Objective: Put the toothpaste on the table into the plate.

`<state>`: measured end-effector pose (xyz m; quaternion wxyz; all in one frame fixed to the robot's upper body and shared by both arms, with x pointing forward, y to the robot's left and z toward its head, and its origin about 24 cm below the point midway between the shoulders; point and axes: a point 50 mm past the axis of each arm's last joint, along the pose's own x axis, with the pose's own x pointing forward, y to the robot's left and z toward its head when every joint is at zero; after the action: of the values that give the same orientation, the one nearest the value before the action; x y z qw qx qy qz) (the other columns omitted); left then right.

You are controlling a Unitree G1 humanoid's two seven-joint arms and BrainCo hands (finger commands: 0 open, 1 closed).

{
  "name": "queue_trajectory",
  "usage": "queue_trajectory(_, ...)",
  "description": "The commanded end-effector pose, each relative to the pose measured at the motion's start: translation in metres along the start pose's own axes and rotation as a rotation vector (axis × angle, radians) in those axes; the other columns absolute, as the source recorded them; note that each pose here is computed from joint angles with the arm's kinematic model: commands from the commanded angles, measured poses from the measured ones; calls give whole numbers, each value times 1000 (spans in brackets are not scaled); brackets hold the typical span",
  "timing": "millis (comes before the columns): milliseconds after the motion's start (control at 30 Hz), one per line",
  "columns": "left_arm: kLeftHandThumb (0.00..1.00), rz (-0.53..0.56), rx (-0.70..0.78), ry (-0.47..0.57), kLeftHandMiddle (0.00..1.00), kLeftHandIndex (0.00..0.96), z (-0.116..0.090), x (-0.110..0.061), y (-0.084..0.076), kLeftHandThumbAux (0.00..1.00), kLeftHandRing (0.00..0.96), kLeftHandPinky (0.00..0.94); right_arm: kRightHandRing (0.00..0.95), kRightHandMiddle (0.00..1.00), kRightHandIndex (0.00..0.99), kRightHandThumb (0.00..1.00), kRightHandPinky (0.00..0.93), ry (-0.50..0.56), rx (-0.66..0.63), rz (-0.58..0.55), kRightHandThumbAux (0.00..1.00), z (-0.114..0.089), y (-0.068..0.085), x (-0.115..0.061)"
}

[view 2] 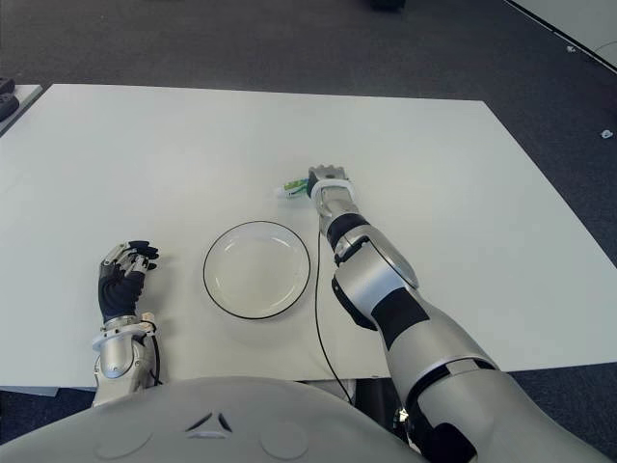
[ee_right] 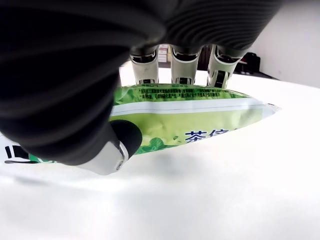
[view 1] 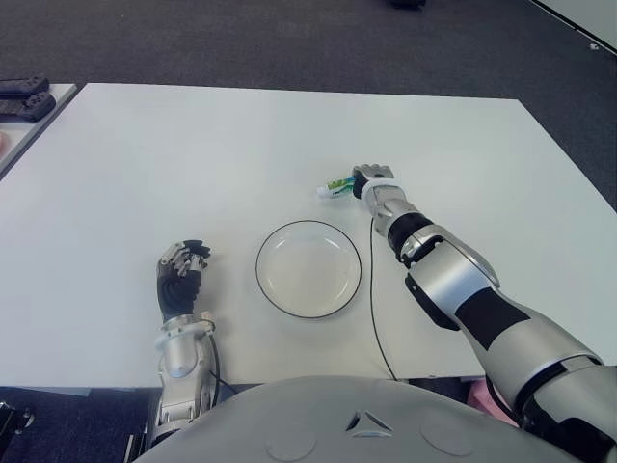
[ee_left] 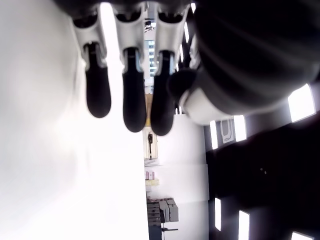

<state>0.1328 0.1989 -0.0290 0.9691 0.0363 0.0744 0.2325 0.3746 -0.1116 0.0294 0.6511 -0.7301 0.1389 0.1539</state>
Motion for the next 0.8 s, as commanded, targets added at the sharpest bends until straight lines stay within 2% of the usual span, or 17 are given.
queue_trajectory(33, 710, 18, -4, 81, 490, 425, -14, -5, 0, 723, 489, 478, 764, 745, 429, 707, 788, -29, -58, -23, 722, -1, -16, 2)
queue_trajectory(333, 710, 24, -10, 81, 480, 424, -14, -5, 0, 723, 480, 473, 760, 747, 432, 702, 786, -109, -100, -116, 723, -2, -32, 2)
queue_trajectory(667, 709, 12, -15, 84, 482, 423, -13, -3, -2, 723, 485, 478, 792, 786, 437, 703, 818, -193, 12, -256, 721, -5, -40, 0)
queue_trajectory(800, 709, 1, -17, 80, 484, 423, -12, -2, -4, 723, 488, 480, 822, 822, 439, 705, 851, -264, 79, -363, 720, -3, -48, -3)
